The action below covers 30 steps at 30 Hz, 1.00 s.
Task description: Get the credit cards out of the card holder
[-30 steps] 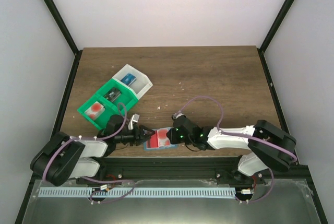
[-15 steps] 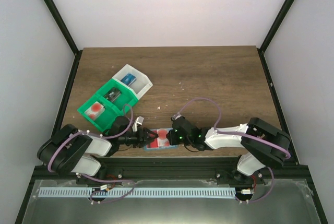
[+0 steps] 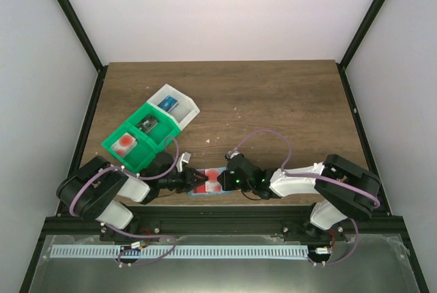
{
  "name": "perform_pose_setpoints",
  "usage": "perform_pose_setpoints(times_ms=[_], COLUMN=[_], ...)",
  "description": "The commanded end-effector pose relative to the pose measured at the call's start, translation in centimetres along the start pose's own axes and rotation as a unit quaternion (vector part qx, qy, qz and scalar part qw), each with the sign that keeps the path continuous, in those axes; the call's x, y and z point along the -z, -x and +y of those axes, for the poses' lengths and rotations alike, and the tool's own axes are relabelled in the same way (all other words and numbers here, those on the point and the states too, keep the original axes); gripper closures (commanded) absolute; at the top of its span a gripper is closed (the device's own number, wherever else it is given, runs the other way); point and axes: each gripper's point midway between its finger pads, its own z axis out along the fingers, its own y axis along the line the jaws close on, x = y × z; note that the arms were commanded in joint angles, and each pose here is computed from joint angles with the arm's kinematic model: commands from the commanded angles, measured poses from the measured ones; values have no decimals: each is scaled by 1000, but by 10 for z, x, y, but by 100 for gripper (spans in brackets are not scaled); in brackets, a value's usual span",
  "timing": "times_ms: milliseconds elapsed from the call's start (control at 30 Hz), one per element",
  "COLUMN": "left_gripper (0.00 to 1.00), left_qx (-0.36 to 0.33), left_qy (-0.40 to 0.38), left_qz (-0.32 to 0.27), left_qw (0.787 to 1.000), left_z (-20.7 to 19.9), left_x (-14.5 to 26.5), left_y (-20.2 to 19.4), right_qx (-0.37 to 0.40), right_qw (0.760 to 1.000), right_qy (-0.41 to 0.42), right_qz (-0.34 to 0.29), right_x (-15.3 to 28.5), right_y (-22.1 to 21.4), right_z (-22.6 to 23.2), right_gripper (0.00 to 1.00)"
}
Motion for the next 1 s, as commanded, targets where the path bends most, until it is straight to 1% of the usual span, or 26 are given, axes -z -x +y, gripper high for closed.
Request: perform_pose_setpoints(times_ms=[0,267,333,600,733,800,900,967], left_gripper=[74,96,100,100,100,100,100,100], left_qx=[-19,-13,-15,-21,-22,-18,-19,-24], left_qy=[-6,-10,-10,-11,7,28,67,79], left_qz=[-12,-9,-8,-8,-15,-27,-64,-89], left_qw=[1000,1000,1000,1000,1000,999,995,993], left_z=[-6,-4,-4,-7,-4,2,12,11], left_x=[-5,-5,-5,-2,5,11,25,36], left_y=[8,6,6,5,5,7,17,25], right_qx=[-9,-7,-8,-8,-5,-3,5,9], right_qw=[997,997,997,997,998,998,998,998], right_qy=[-54,-54,-54,-55,-53,-48,-38,-35], right_qz=[48,50,50,49,45,43,41,42], right_x=[1,0,0,0,3,4,5,6], right_y=[-29,-30,-30,-29,-27,-26,-24,-23], right_z=[-34,-34,-35,-34,-33,-31,-26,-24], right_gripper=[89,89,89,88,88,88,88,88])
